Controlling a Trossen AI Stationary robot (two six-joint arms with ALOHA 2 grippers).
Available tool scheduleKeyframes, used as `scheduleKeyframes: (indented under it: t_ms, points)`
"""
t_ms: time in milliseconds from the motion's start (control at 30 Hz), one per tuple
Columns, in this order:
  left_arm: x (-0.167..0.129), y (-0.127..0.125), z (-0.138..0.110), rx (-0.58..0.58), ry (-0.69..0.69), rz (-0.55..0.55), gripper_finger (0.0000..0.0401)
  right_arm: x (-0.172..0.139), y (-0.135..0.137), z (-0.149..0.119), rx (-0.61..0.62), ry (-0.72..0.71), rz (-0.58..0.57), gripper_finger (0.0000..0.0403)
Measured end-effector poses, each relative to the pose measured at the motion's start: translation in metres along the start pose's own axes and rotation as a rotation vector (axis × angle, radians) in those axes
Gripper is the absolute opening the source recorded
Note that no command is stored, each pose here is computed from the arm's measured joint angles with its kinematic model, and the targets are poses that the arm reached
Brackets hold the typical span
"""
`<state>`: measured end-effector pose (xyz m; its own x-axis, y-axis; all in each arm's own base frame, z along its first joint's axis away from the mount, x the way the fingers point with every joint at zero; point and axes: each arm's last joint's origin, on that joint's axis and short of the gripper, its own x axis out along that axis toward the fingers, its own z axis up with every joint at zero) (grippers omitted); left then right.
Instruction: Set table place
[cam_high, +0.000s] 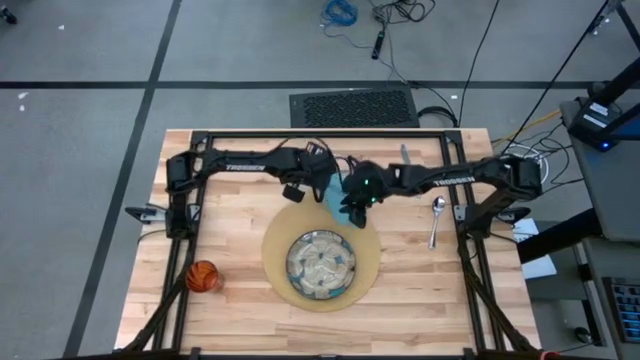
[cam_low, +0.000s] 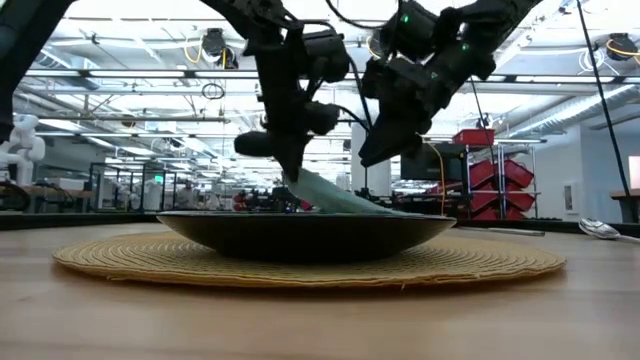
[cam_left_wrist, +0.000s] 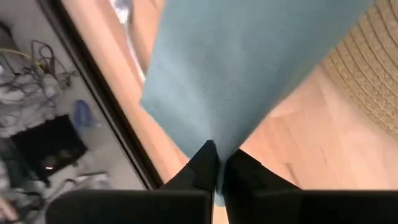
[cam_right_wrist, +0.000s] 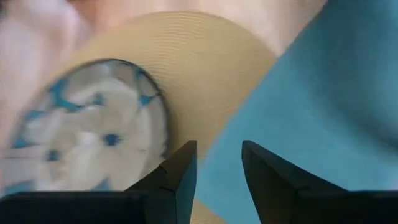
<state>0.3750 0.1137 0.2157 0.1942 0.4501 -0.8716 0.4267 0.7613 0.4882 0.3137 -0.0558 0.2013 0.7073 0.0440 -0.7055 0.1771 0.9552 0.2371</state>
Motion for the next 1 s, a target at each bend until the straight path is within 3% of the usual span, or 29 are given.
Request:
scheduleKeyframes:
  t_ms: [200,633,867,1000]
  points:
    - [0.003,0.007,-0.01,-0.059,-0.012,-0.061,0.0,0.007,0.024,-0.007,-0.063,-0.016,-0.217,0.0118]
    - [0.015,0.02,-0.035,-0.182,-0.098,-0.23,0.0,0.029,0.072,-0.022,-0.196,-0.079,-0.276,0.0118]
    - [0.016,0.036,-0.055,-0.307,-0.195,-0.362,0.0,0.042,0.074,-0.032,-0.187,-0.061,-0.371,0.0118]
    - [0.018,0.045,-0.064,-0.353,-0.204,-0.364,0.0,0.054,0.075,-0.035,-0.17,-0.081,-0.368,0.0118]
